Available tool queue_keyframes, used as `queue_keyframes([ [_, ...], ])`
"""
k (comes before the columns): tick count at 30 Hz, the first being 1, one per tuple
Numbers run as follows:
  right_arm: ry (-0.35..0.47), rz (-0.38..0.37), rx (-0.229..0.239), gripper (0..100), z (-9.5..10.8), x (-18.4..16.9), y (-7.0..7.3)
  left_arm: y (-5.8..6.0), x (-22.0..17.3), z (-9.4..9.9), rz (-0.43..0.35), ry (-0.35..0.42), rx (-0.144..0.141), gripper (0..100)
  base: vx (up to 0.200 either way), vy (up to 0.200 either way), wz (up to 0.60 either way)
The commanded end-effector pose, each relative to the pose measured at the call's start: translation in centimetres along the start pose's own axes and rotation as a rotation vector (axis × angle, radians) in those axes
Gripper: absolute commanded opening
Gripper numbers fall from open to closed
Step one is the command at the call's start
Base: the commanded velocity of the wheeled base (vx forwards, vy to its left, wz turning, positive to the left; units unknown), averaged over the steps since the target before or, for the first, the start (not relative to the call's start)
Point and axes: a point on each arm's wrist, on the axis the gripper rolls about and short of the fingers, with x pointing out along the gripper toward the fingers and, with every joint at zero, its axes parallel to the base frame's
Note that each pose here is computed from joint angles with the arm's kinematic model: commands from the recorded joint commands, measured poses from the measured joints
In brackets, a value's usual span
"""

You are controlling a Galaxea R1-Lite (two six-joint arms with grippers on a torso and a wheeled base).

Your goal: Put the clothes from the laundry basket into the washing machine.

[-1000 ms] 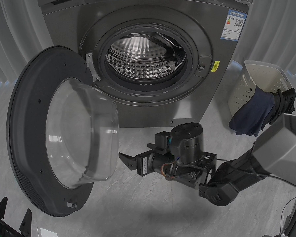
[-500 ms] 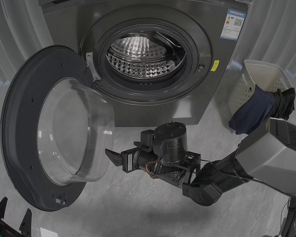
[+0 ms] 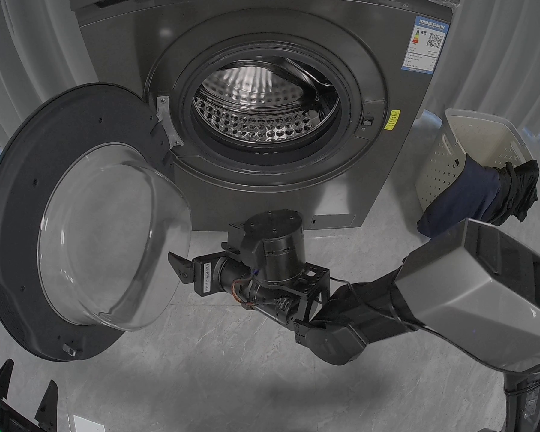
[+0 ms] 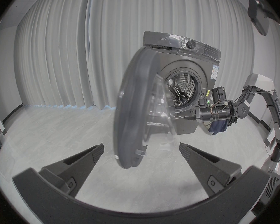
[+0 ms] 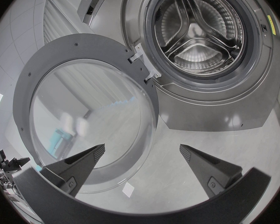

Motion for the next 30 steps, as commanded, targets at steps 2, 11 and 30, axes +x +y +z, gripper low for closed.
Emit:
queue_keyframes([
  [2,-0.002,-0.01,0.0,100,0.0,0.4,-0.3,0.0,0.0,-0.5,-0.001,0.006,0.001,100,0.0,0.0,0.0],
  [11,-0.011,0.047,0.008,100,-2.0,3.2,2.0,0.0,0.0,-0.5,-0.001,0.006,0.001,100,0.0,0.0,0.0],
  [30,-0.112,-0.091,0.003,100,8.8,-8.9,-0.9,0.0,0.0,-0.4,-0.001,0.006,0.003,100,0.0,0.0,0.0],
])
